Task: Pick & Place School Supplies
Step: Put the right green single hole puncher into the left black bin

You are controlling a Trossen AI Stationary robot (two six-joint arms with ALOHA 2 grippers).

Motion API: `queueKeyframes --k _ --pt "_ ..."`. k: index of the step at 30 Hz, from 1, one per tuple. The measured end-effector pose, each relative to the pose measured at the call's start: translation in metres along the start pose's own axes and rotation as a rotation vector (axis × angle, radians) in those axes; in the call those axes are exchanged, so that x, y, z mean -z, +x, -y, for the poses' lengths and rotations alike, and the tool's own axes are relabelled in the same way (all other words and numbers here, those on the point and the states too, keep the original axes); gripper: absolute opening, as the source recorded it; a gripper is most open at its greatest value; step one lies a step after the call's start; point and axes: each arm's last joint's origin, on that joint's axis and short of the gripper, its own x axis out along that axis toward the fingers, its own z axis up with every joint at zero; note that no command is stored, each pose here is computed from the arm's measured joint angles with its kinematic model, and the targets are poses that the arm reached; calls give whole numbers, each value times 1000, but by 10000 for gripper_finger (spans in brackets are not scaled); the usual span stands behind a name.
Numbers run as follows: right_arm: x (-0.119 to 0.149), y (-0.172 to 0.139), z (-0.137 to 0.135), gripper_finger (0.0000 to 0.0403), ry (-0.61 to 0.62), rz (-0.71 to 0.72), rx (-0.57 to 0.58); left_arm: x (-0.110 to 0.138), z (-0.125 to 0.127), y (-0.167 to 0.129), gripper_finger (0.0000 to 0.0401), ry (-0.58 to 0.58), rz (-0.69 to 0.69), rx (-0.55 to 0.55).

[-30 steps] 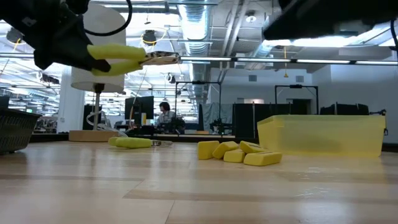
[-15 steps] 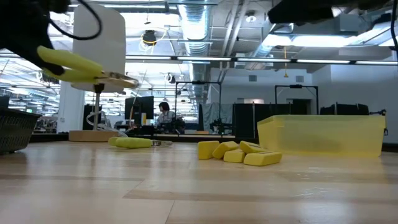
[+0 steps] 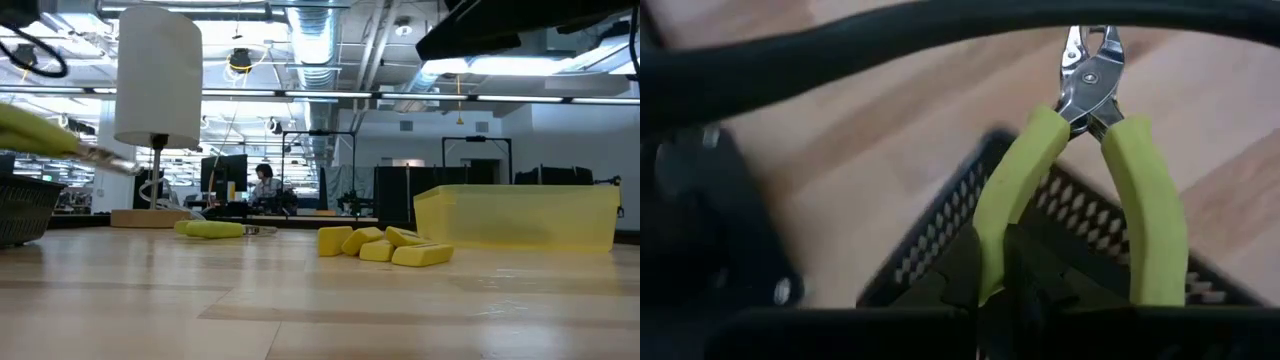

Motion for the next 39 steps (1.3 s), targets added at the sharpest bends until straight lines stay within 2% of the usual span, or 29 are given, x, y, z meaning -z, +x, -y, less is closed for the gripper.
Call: queueKeyframes --k 8,15,20,28,39 --pt "1 0 0 186 -7 -8 -1 -2 21 -20 17 112 87 -156" --pt "1 0 0 186 -12 -9 -2 -13 21 -30 17 184 117 -99" --pt "1 1 2 186 -3 -10 2 -17 20 -30 17 267 26 -144" --pt "1 5 10 186 54 -22 24 -6 11 -39 17 193 -71 -154" --pt "2 7 16 186 95 -33 39 12 0 -49 17 158 -181 -192"
